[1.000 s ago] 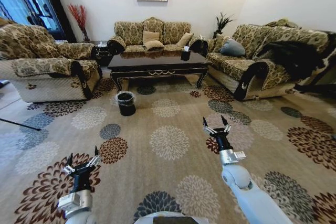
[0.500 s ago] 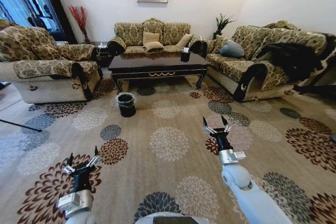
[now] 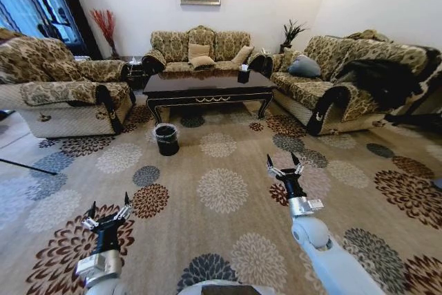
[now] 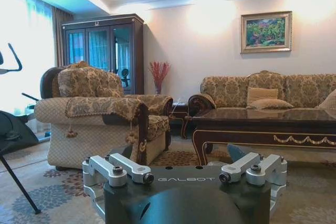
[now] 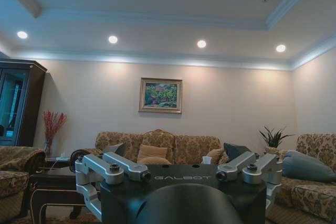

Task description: Move to the front of the table and pick up the trash from the floor, then place it into the trash bin.

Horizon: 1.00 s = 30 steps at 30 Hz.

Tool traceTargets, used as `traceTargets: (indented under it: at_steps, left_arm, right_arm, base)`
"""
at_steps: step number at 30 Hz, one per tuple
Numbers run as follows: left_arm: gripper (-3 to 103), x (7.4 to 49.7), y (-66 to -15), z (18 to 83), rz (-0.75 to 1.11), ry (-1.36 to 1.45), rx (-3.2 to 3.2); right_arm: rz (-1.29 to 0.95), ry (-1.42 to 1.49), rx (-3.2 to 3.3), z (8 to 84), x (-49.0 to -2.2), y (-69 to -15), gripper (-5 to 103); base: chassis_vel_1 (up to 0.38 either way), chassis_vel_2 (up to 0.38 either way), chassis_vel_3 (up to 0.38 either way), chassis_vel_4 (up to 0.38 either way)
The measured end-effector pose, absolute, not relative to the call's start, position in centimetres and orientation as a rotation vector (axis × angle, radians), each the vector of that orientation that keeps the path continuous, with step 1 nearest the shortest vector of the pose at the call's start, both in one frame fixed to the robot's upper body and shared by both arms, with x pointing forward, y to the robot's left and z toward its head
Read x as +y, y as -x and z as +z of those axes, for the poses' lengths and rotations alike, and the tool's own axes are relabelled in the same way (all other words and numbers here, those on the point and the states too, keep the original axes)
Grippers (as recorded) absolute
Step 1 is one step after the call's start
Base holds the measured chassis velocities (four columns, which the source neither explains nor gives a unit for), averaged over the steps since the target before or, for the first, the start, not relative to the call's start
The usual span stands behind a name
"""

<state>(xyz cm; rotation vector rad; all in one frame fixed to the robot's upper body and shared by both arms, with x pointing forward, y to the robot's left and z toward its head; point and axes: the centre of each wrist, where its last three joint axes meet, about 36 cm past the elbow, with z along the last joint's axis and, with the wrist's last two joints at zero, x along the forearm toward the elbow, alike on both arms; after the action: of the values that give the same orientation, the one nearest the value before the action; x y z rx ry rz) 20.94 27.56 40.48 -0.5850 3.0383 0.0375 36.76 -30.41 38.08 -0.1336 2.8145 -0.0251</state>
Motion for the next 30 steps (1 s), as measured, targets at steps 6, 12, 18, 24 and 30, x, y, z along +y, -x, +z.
traceTargets:
  at_steps: [6, 12, 18, 24, 30]
  left_arm:
    - [100, 27.56, -20.94, 40.48, 0.038, 0.585, 3.038]
    - [100, 27.56, -20.94, 40.48, 0.038, 0.585, 3.038]
    - [100, 27.56, -20.94, 40.48, 0.037, 0.585, 3.038]
    - [100, 27.56, -20.94, 40.48, 0.037, 0.585, 3.038]
    - [100, 27.56, -20.95, 40.48, 0.037, 0.585, 3.038]
  right_arm:
    - [-0.025, 0.134, 2.815, 38.08, -30.41, -36.76, 100]
    - [-0.025, 0.134, 2.815, 38.08, -30.41, -36.76, 100]
    - [-0.025, 0.134, 2.815, 38.08, -30.41, -36.76, 100]
    - [-0.025, 0.134, 2.815, 38.08, -30.41, -36.75, 100]
    - [-0.025, 0.134, 2.815, 38.08, -30.41, -36.75, 100]
  base:
    - [0.000, 0.000, 0.000, 0.000]
    - [0.000, 0.000, 0.000, 0.000]
    - [0.000, 0.000, 0.000, 0.000]
    - [0.000, 0.000, 0.000, 0.000]
    - [0.000, 0.000, 0.000, 0.000]
